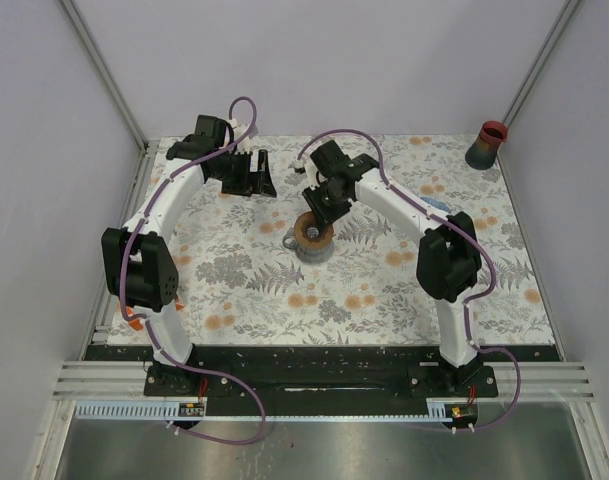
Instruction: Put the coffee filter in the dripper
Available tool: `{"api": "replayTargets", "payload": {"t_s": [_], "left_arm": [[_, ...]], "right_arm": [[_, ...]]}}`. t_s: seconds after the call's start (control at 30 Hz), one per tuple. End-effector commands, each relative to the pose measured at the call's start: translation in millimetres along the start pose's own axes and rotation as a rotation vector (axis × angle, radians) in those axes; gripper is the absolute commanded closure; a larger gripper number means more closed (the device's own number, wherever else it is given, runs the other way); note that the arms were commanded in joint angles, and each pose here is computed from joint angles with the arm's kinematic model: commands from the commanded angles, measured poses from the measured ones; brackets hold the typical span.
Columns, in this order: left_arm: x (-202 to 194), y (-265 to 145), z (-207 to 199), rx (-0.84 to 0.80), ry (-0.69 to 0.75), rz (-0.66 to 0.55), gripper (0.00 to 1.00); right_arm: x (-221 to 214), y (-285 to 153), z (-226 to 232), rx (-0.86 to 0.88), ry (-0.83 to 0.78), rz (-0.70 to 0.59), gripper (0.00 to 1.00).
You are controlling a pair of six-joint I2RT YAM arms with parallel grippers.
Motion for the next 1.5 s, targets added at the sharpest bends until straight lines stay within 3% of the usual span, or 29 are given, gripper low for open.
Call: {"api": "replayTargets", "payload": {"t_s": [0.0, 0.1, 0.3, 0.4, 0.5, 0.6, 0.77, 0.83, 1.0, 1.13, 1.47], "left_arm": [[16.4, -18.5, -10.5, -0.008, 0.043, -0.071, 0.14], [14.7, -16.5, -11.3, -0.022, 0.038, -0.064, 0.14], [14.2, -15.4, -11.2, -0.032, 0.04, -0.063, 0.14], [12.7, -17.0, -12.0, -0.037, 0.043, -0.062, 0.14], [11.4, -20.1, -11.7, -0.028, 0.055, -0.066, 0.14], [10.9, -26.2, -11.2, -0.013, 0.067, -0.076, 0.14], [7.9, -35.8, -8.9, 0.025, 0.107, -0.099, 0.14], [6.2, -37.2, -7.8, 0.041, 0.119, -0.109, 0.14], [1.3, -34.1, -2.3, 0.052, 0.112, -0.11, 0.14], [-2.2, -30.9, 0.6, 0.048, 0.107, -0.105, 0.14], [-9.5, -21.0, 6.9, 0.027, 0.079, -0.084, 0.14]], "right_arm": [[13.6, -7.4, 0.9, -0.02, -0.028, -0.032, 0.67], [16.4, -11.1, 2.6, -0.021, -0.035, -0.037, 0.38], [35.2, -42.8, 19.0, 0.078, -0.062, -0.131, 0.27], [50.9, -69.5, 0.1, -0.04, -0.054, -0.247, 0.21], [55.9, -94.9, -47.5, -0.165, 0.085, -0.361, 0.15], [51.0, -124.6, -101.1, -0.24, 0.304, -0.508, 0.01], [13.2, -161.1, -179.5, -0.465, 0.654, -0.754, 0.01], [-2.9, -165.4, -201.0, -0.462, 0.738, -0.789, 0.01], [-38.0, -144.4, -246.6, -0.476, 0.978, -0.688, 0.02], [-60.8, -122.7, -276.1, -0.472, 1.152, -0.561, 0.11], [-80.4, -99.8, -327.1, -0.482, 1.409, -0.539, 0.11]]}}
Point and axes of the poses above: each gripper's point midway between its finger pads, its own y axis out along the fingers, its own z axis along the line the jaws close on, x = y × z, the point moved 5 cm from there along -y, back along the fingers, and after that the axes turned 10 degrees about y, right-handed, at the moved point
